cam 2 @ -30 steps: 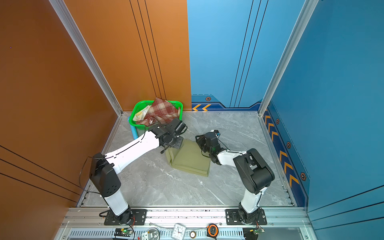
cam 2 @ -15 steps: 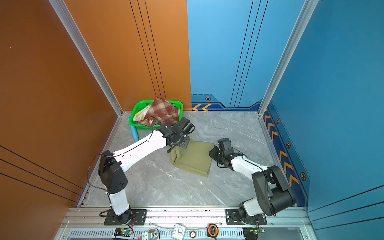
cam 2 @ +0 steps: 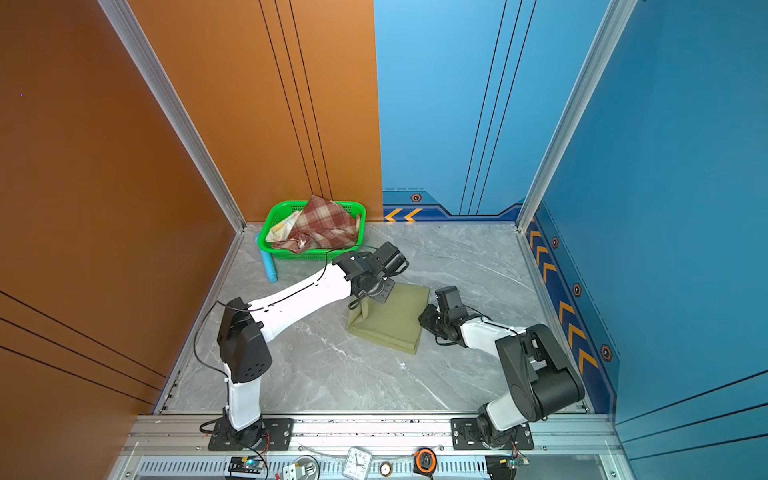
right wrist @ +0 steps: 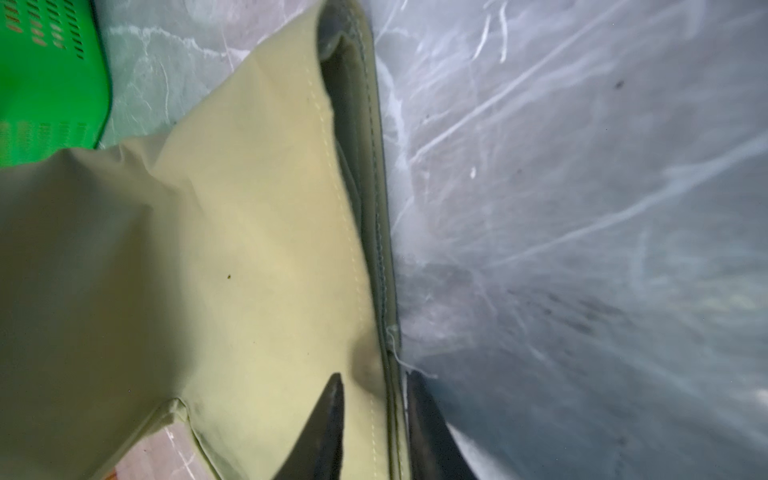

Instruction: Fold and stack the skirts

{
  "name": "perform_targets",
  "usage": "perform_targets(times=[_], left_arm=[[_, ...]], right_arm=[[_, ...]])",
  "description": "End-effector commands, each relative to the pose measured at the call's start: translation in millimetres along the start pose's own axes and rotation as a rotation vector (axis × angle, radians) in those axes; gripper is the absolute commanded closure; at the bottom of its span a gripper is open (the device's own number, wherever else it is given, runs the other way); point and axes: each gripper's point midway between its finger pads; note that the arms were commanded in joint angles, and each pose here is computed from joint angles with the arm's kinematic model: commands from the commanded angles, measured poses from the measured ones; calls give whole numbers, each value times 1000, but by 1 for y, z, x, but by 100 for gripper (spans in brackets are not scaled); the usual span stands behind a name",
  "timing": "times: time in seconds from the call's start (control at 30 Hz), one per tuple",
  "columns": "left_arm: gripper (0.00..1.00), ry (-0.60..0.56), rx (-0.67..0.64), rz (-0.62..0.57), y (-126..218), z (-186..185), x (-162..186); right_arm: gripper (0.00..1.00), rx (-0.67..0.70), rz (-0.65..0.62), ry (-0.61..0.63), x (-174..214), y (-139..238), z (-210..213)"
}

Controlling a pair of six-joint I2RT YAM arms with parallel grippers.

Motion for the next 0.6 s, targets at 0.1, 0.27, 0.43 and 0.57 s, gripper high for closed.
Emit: perform_targets(times=[0.1, 0.27, 0.43, 0.57], left_arm=[[100, -77, 11, 0, 0, -33, -9], [100, -120, 54, 17, -10, -68, -9], [100, -155, 95, 44, -24, -100, -5], [100, -174, 117, 59, -32, -119, -3]], right_arm=[[79, -36, 29, -64, 12, -17, -14], [83, -63, 11, -86, 10, -18, -12], [84, -76, -11, -111, 8, -16, -16], [84, -76, -26, -129, 6, -16, -22]])
Point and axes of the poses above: each gripper's point midway between its finger pads, its own y axis back along the fingers, its own z axis along the line the jaws close on, x = y × z, and after that the axes turned 11 degrees about -y, right-handed
